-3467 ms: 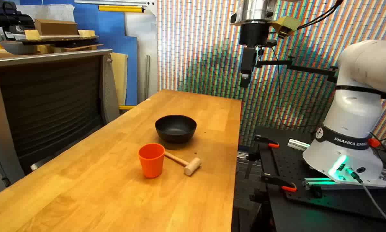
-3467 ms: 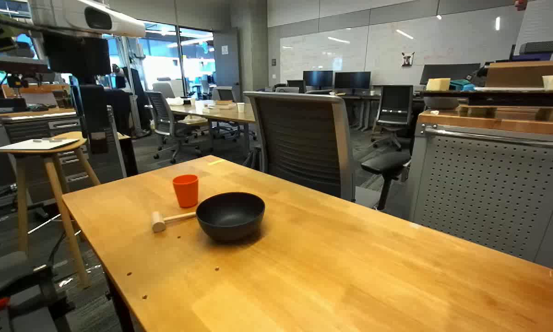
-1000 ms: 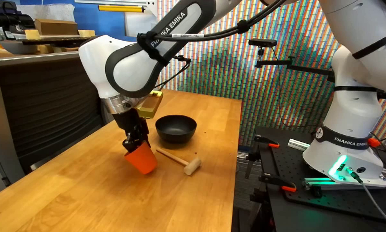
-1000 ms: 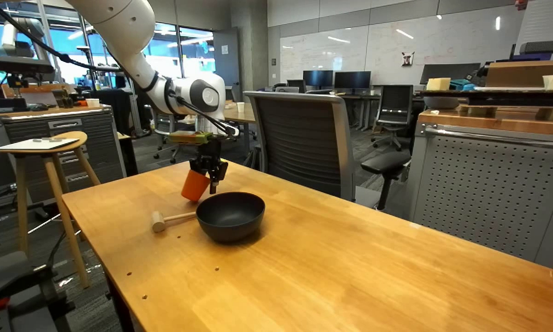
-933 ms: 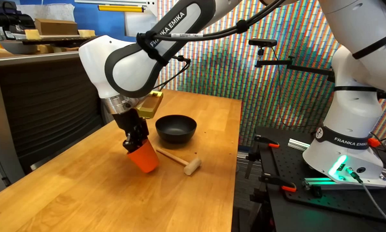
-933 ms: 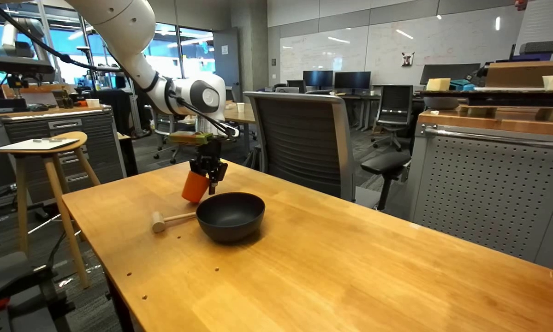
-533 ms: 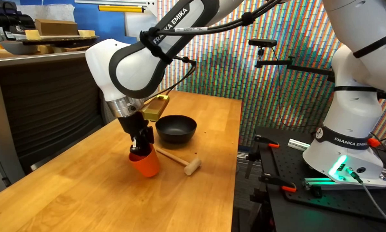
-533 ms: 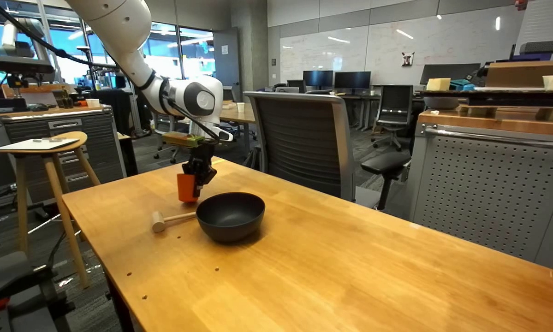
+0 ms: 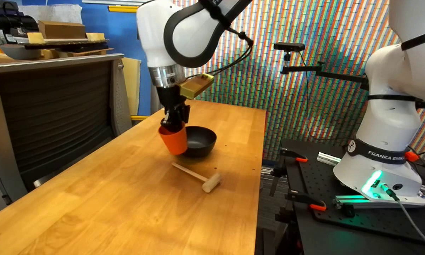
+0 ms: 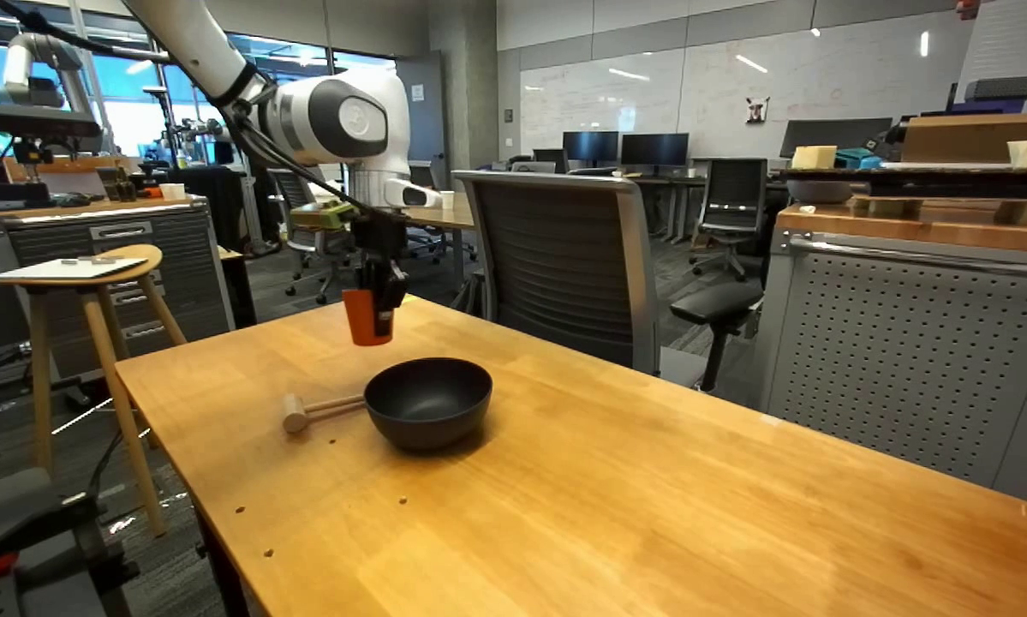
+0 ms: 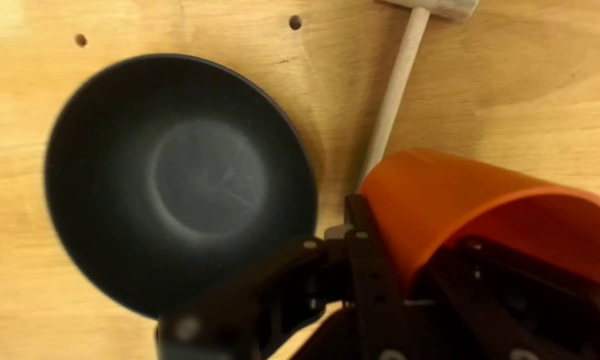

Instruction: Pick up the orange cup from the table and put it in the black bowl.

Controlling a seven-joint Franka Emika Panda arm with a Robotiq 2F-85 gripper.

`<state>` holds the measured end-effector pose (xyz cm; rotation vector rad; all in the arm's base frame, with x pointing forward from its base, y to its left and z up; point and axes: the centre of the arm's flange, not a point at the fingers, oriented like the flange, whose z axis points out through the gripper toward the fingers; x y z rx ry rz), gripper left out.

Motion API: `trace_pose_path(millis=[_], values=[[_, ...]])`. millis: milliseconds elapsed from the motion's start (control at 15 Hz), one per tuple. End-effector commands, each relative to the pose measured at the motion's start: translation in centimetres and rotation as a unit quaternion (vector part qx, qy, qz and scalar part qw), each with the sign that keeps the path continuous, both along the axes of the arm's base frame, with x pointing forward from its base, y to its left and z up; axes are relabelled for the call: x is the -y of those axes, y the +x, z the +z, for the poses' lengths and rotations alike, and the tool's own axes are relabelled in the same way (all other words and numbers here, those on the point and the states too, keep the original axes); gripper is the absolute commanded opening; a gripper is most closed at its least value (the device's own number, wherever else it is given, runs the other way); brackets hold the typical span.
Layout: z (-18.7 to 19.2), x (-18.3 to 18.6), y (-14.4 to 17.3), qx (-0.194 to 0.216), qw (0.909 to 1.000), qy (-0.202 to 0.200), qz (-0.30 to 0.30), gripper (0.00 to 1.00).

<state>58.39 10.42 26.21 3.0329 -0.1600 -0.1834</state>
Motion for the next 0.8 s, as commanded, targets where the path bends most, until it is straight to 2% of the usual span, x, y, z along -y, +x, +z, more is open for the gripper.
trace_pose_path(millis=[0, 133, 267, 467, 733], values=[[5.2, 5.2, -5.7, 0.053, 0.9951, -0.021, -0.081, 0.02], [6.1, 8.6, -7.6, 0.071, 0.9887, -0.034, -0.128, 0.02], [5.6, 11.0, -8.1, 0.082, 0.9808, -0.042, -0.172, 0.02], [3.4, 13.1, -6.4, 0.071, 0.9779, -0.045, -0.191, 0.02], [-0.5, 13.9, -3.3, 0.049, 0.9803, -0.035, -0.188, 0.01]])
